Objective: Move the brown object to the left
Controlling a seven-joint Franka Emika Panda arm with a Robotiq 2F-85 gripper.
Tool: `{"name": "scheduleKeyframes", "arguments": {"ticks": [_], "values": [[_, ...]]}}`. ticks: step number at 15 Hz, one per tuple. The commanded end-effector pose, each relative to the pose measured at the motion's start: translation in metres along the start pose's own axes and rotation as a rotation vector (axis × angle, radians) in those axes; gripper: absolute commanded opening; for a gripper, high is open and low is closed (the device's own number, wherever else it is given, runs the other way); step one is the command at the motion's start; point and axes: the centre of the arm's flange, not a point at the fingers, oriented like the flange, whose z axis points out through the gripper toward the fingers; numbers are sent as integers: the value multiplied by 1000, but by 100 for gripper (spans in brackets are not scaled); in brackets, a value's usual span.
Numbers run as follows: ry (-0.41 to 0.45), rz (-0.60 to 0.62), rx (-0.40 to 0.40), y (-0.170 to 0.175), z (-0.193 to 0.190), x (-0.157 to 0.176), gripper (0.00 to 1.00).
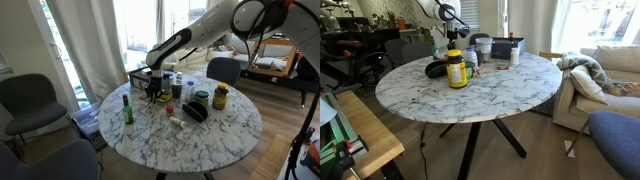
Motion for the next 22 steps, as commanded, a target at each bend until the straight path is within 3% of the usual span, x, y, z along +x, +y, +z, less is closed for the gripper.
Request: {"name": "scheduleKeyframes", "arguments": {"ticks": [1, 22], "values": [[-1, -1, 10, -5, 1, 1, 4], [-26, 39, 51, -4, 5, 6, 4]]}}
